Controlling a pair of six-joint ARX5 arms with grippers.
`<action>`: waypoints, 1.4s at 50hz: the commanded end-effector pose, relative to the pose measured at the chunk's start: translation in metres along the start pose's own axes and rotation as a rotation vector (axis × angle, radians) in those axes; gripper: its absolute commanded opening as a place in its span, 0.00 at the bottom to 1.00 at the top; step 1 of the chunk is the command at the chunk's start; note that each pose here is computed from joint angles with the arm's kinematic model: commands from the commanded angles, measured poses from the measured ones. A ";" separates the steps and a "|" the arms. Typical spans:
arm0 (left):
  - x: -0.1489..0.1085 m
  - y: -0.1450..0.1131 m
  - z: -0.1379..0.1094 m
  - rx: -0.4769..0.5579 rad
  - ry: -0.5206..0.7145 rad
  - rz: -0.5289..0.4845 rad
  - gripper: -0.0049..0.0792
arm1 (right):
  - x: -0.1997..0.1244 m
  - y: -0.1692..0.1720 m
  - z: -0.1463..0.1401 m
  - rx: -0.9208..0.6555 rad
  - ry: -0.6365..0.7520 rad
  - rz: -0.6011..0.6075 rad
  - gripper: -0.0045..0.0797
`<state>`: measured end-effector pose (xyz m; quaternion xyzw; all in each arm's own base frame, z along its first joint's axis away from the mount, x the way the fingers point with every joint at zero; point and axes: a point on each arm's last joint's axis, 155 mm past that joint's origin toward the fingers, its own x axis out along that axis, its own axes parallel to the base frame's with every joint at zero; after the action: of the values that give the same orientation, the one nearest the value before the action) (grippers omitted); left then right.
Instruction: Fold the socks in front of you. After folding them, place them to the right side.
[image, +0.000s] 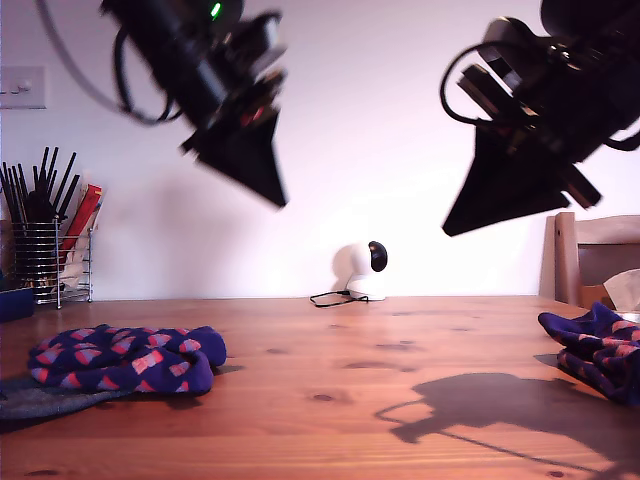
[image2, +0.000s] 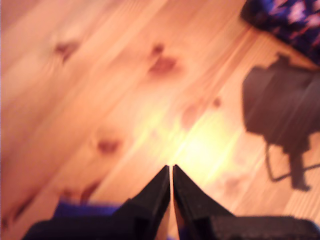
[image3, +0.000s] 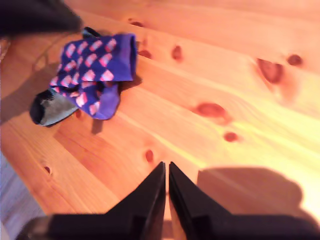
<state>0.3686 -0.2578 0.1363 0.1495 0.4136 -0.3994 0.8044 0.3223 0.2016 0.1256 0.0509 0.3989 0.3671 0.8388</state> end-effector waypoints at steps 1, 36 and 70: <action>-0.015 0.001 0.003 -0.007 -0.058 0.022 0.03 | 0.005 0.002 -0.003 0.003 0.009 0.017 0.04; -0.016 0.032 -0.082 -0.169 -0.121 0.127 0.03 | 0.073 0.033 0.023 0.034 0.130 0.236 0.05; 0.040 0.099 -0.134 -0.243 -0.066 0.312 0.03 | 0.099 0.062 0.029 0.010 0.221 0.281 0.06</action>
<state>0.3894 -0.1398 0.0257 0.1012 0.3923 -0.2209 0.8872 0.3482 0.3147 0.1019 0.0714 0.4825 0.4773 0.7309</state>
